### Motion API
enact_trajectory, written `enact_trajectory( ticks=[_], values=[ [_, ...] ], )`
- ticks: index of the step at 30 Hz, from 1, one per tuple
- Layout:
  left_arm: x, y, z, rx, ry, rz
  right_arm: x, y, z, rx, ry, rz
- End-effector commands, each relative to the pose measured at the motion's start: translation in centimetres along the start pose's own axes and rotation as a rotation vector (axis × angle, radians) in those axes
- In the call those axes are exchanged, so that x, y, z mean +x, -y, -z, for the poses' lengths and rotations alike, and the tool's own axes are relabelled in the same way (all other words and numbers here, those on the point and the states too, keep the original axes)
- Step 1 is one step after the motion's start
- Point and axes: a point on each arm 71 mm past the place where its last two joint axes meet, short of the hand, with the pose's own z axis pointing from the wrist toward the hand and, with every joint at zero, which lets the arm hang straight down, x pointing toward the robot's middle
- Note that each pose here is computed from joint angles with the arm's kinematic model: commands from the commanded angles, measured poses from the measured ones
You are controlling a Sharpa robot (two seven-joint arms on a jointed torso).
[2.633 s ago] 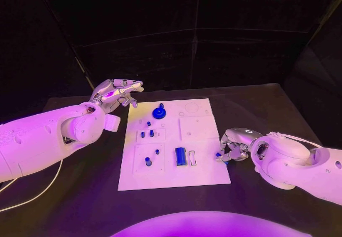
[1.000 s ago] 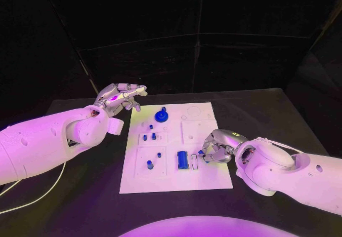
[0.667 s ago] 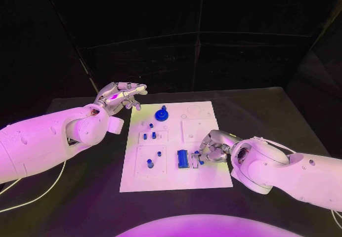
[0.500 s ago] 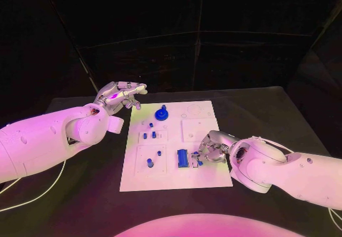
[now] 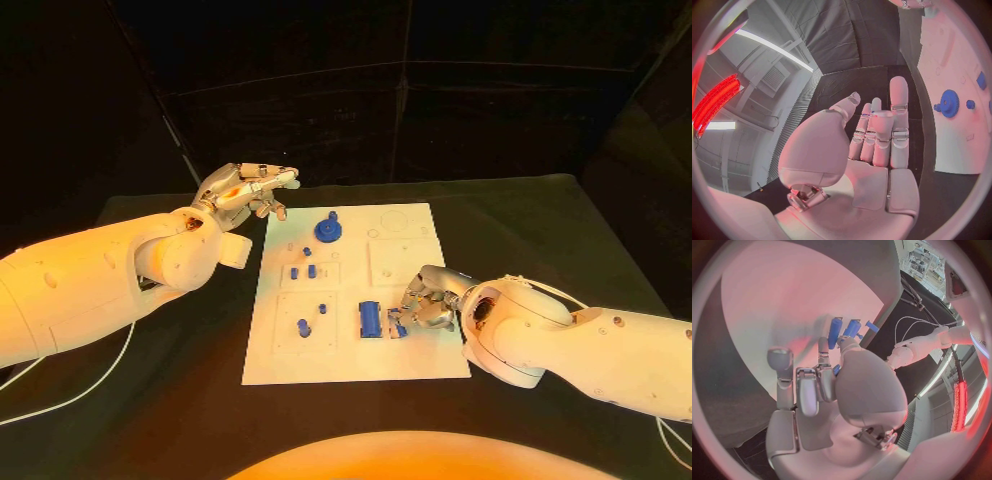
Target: Assemble the parts on the task board
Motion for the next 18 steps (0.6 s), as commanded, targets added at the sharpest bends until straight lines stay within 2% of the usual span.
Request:
enact_trajectory(
  ticks=[1, 18],
  values=[
    [0.12, 0.13, -0.02, 0.003, -0.013, 0.008, 0.08, -0.26, -0.03, -0.007, -0.005, 0.002],
    [0.24, 0.12, -0.01, 0.000, -0.020, 0.011, 0.19, -0.43, -0.28, -0.009, -0.006, 0.011]
  ],
)
